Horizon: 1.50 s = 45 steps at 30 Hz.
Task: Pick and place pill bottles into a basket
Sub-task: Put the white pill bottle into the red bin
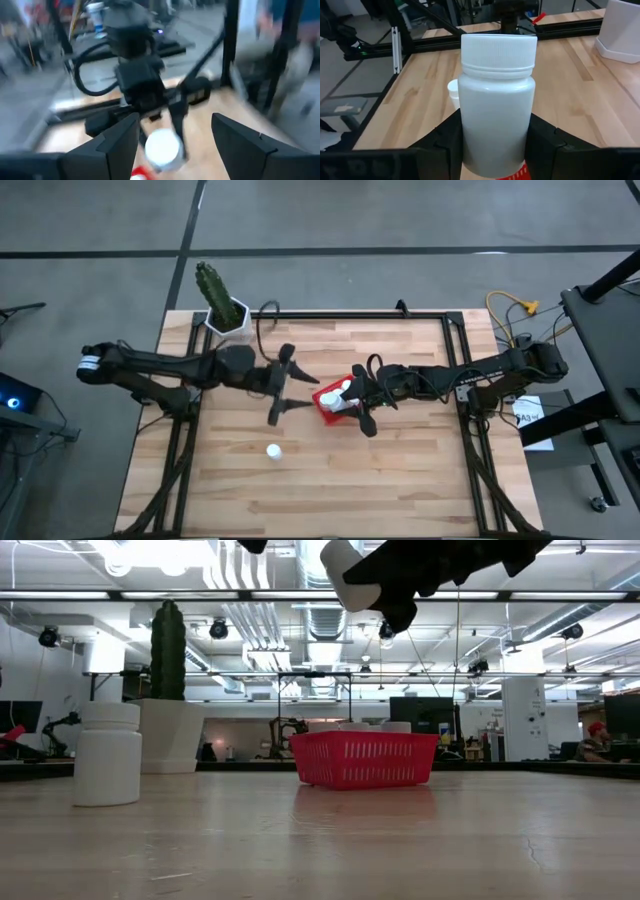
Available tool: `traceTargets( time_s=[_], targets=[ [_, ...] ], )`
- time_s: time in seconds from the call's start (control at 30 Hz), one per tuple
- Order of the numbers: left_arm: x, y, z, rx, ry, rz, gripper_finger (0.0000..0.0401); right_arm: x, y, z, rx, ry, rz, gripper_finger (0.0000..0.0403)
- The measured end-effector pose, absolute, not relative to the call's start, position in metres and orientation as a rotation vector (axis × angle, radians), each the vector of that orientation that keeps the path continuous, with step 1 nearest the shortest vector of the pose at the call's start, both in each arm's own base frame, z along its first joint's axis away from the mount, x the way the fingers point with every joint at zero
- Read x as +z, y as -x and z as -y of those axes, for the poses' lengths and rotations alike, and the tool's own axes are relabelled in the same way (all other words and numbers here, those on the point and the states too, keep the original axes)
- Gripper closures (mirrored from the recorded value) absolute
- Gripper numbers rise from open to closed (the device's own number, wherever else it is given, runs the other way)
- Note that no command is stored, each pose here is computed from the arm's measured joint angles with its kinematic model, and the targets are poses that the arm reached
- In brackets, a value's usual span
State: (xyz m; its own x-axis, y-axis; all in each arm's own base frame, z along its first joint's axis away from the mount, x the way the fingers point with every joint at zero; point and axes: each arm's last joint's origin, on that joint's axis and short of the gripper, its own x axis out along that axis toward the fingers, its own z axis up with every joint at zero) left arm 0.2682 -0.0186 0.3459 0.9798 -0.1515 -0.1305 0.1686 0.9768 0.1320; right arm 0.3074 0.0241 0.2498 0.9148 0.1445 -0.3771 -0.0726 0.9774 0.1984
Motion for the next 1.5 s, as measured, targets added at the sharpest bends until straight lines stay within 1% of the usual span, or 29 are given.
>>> traceTargets(
  time_s=[0.17,0.27,0.33,0.4,0.53,0.6,0.73,0.8,0.87,0.97,1.1,1.2,1.43,1.5],
  targets=[
    [0.369,-0.267,0.019,-0.165,0.288,-0.109,0.0170,0.250,-0.307,-0.024,0.123,-0.170,-0.406,0.0262],
    [0.382,-0.266,0.019,-0.188,0.495,-0.100,0.0170,0.249,-0.307,-0.025,0.132,-0.154,-0.409,0.0262],
    [0.388,-0.265,0.017,-0.226,0.566,-0.120,0.0170,0.249,-0.307,-0.025,0.140,-0.141,-0.413,0.0262],
    [0.388,-0.264,0.014,-0.240,0.628,-0.187,0.0170,0.249,-0.307,-0.025,0.143,-0.127,-0.412,0.0262],
    [0.366,-0.273,0.007,-0.185,0.720,-0.389,0.0170,0.248,-0.306,-0.025,0.144,-0.114,-0.426,0.0262],
    [0.351,-0.280,0.006,-0.213,0.738,-0.517,0.0170,0.247,-0.306,-0.025,0.146,-0.109,-0.427,0.0262],
    [0.350,-0.298,0.009,-0.362,0.710,-0.592,0.0170,0.247,-0.306,-0.025,0.147,-0.101,-0.428,0.0262],
    [0.358,-0.306,0.009,-0.371,0.664,-0.583,0.0170,0.247,-0.306,-0.025,0.148,-0.098,-0.431,0.0262],
    [0.361,-0.304,0.008,-0.333,0.627,-0.630,0.0170,0.247,-0.306,-0.025,0.152,-0.100,-0.437,0.0262],
    [0.374,-0.302,0.006,-0.291,0.524,-0.597,0.0170,0.245,-0.305,-0.025,0.153,-0.103,-0.451,0.0262],
    [0.383,-0.296,0.006,-0.320,0.432,-0.551,0.0170,0.245,-0.305,-0.025,0.151,-0.107,-0.455,0.0262],
    [0.383,-0.297,0.006,-0.326,0.420,-0.526,0.0170,0.245,-0.305,-0.025,0.151,-0.108,-0.455,0.0262],
    [0.377,-0.301,0.005,-0.316,0.420,-0.540,0.0170,0.245,-0.305,-0.025,0.149,-0.115,-0.455,0.0262],
    [0.378,-0.301,0.005,-0.325,0.387,-0.532,0.0170,0.245,-0.305,-0.025,0.149,-0.115,-0.455,0.0262]
  ],
)
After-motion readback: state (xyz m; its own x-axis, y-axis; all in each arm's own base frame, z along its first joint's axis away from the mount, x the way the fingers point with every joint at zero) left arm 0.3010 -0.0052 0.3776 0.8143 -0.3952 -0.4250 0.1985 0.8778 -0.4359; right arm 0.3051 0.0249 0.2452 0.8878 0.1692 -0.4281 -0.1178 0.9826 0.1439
